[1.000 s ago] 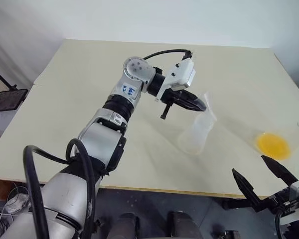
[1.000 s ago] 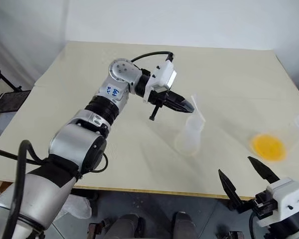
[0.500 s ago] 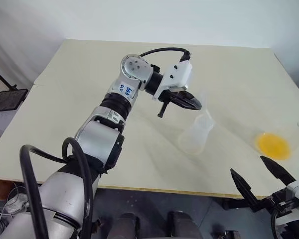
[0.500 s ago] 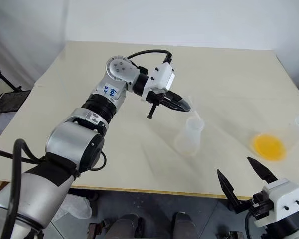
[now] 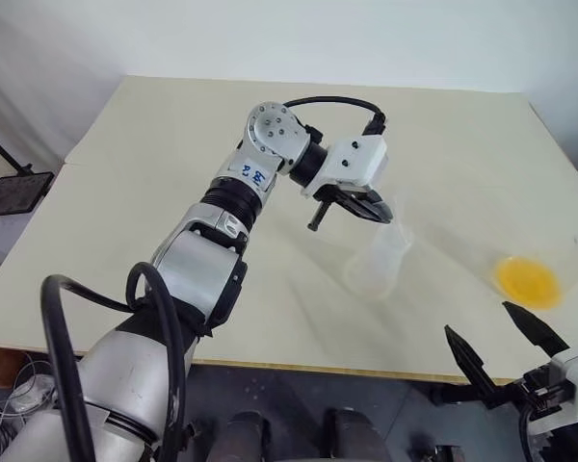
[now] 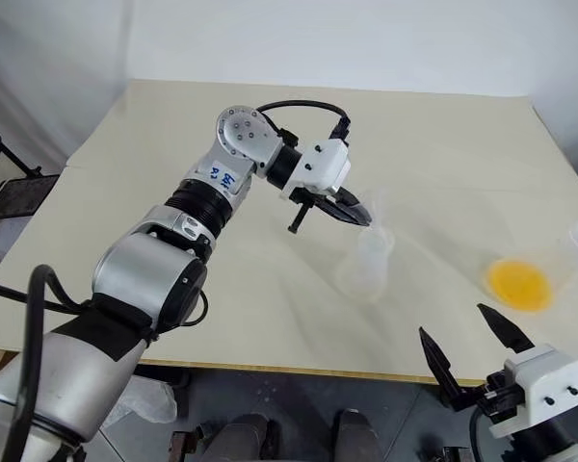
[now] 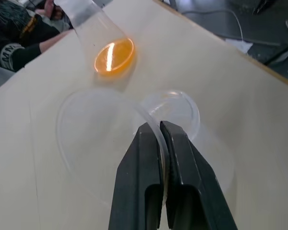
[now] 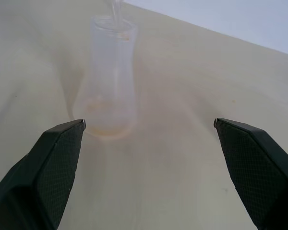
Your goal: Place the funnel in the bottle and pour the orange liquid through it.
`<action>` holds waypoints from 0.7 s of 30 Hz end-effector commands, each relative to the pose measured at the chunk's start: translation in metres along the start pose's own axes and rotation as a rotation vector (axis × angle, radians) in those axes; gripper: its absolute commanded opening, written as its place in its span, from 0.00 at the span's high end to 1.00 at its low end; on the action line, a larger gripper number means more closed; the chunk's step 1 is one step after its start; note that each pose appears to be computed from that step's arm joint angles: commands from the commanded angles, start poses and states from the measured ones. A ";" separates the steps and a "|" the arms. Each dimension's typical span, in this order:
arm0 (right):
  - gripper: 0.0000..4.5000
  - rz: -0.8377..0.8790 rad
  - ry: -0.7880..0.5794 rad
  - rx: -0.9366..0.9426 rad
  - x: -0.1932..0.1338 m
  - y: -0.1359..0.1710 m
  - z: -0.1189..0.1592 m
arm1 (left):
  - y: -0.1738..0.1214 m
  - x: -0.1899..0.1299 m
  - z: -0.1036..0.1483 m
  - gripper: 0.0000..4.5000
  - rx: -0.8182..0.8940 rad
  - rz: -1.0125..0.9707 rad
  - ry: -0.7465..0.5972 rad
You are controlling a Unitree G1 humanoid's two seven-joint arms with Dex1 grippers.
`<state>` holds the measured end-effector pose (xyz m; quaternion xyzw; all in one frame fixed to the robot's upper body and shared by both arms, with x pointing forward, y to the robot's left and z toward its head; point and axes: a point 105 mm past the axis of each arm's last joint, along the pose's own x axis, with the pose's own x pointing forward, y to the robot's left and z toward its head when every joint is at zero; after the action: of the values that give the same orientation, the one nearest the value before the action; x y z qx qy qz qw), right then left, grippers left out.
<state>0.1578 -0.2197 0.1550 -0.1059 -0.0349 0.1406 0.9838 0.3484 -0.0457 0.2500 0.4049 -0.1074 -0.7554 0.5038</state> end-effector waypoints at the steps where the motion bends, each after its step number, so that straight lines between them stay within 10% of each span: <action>1: 0.00 -0.002 -0.037 -0.022 -0.001 0.005 0.011 | 0.010 0.001 0.015 0.99 0.073 -0.005 0.024; 6: 0.00 -0.007 -0.039 -0.023 -0.001 0.004 0.011 | 0.010 0.007 0.020 0.99 0.121 -0.026 0.036; 21: 0.00 -0.010 -0.042 -0.029 0.001 0.001 0.010 | 0.013 0.005 0.024 0.01 0.125 -0.033 0.045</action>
<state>0.1582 -0.2189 0.1543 -0.1029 -0.0374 0.1362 0.9846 0.3422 -0.0586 0.2533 0.4424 -0.1146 -0.7532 0.4732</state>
